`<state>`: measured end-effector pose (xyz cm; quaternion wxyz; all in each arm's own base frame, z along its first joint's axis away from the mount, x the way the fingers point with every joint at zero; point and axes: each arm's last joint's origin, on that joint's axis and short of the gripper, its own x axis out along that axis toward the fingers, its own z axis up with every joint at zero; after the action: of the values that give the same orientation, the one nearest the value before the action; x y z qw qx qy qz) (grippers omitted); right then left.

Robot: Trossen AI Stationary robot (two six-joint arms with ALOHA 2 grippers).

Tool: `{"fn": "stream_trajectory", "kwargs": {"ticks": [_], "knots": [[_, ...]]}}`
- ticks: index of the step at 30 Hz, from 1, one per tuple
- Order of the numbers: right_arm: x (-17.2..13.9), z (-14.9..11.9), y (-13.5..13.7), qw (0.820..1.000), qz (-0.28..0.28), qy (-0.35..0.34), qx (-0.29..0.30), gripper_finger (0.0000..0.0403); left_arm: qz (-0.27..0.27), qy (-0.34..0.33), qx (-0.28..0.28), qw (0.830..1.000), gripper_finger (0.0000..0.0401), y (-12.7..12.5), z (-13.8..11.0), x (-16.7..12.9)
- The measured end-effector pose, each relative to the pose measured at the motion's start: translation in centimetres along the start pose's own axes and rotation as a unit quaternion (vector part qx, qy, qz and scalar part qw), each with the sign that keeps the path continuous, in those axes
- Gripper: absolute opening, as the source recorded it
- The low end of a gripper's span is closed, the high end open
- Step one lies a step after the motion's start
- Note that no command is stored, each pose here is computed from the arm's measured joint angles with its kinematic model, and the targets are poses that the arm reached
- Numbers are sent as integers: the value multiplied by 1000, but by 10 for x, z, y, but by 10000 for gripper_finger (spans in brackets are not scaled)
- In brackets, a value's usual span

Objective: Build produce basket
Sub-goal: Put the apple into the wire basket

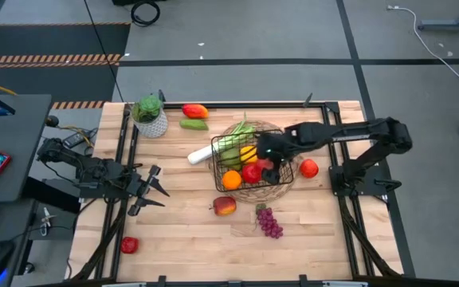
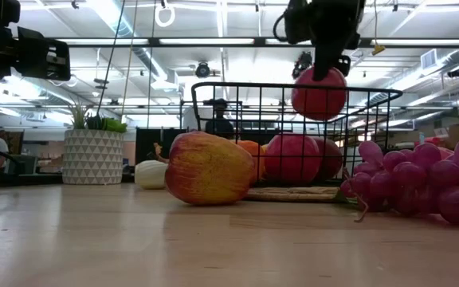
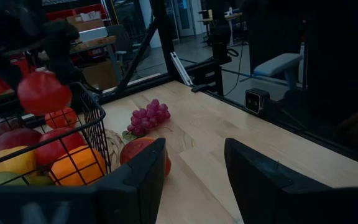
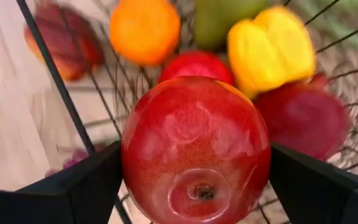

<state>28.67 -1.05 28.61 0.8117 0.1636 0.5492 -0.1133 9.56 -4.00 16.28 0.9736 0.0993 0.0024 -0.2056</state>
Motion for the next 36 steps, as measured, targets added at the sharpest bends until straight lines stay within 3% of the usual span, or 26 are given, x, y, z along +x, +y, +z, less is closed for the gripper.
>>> {"fn": "stream_trajectory", "kwargs": {"ticks": [14,36], "knots": [[44,12,-21,984,11,177,0,371,0,0,0,1000,172,0,0,0],[50,9,-20,980,18,185,-66,399,0,0,0,1000,172,0,0,0]]}}
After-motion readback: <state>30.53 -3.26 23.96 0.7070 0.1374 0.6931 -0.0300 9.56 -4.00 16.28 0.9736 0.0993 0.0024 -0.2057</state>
